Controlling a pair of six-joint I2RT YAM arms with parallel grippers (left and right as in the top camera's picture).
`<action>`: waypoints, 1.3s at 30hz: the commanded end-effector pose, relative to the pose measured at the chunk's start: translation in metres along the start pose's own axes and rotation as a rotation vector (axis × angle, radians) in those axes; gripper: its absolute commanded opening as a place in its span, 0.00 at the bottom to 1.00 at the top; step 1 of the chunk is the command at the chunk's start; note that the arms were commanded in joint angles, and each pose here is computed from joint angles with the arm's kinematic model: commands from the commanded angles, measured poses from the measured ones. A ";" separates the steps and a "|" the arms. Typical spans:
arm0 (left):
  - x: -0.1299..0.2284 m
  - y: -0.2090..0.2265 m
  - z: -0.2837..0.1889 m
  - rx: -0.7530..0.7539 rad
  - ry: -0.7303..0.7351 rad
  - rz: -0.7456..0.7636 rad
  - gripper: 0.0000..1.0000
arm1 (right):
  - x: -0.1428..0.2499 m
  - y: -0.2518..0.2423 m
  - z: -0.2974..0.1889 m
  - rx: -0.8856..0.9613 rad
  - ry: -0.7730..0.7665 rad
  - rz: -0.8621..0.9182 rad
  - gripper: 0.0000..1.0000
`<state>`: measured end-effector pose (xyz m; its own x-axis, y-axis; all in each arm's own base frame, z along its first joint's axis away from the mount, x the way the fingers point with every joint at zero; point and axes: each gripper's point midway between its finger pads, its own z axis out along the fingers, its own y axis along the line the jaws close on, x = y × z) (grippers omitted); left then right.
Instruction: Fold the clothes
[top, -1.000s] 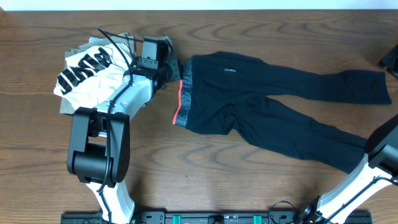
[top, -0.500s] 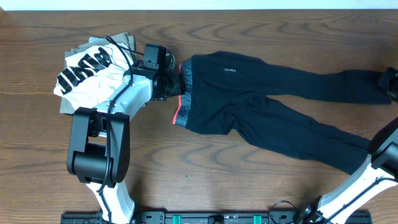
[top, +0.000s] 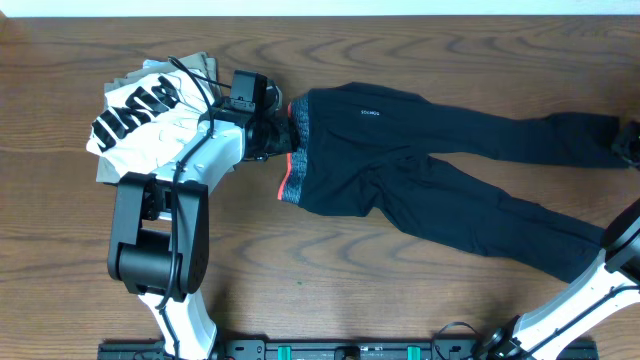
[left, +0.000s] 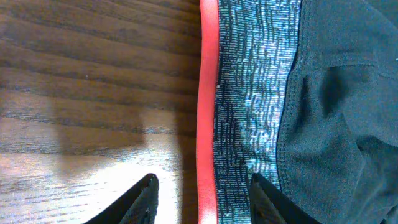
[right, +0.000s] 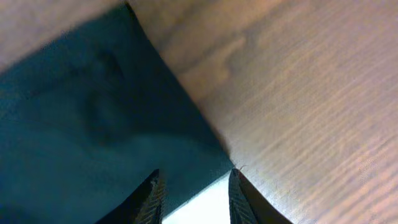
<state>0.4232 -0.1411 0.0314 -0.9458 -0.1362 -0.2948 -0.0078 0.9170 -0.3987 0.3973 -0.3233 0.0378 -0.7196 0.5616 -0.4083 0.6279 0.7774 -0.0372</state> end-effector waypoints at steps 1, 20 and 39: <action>-0.005 -0.003 -0.005 0.010 -0.016 0.024 0.48 | 0.006 0.001 0.017 -0.021 0.021 -0.039 0.32; -0.007 -0.004 -0.005 0.013 -0.022 0.025 0.48 | 0.019 -0.002 0.050 -0.023 0.052 -0.084 0.17; -0.007 -0.004 -0.005 0.013 -0.022 0.025 0.48 | -0.016 -0.016 -0.022 0.046 -0.059 -0.013 0.03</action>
<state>0.4246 -0.1415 0.0320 -0.9440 -0.1344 -0.3014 -0.0030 0.9167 -0.3996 0.3940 -0.3301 0.0317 -0.7473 0.5285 -0.4026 0.6035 0.7934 -0.0787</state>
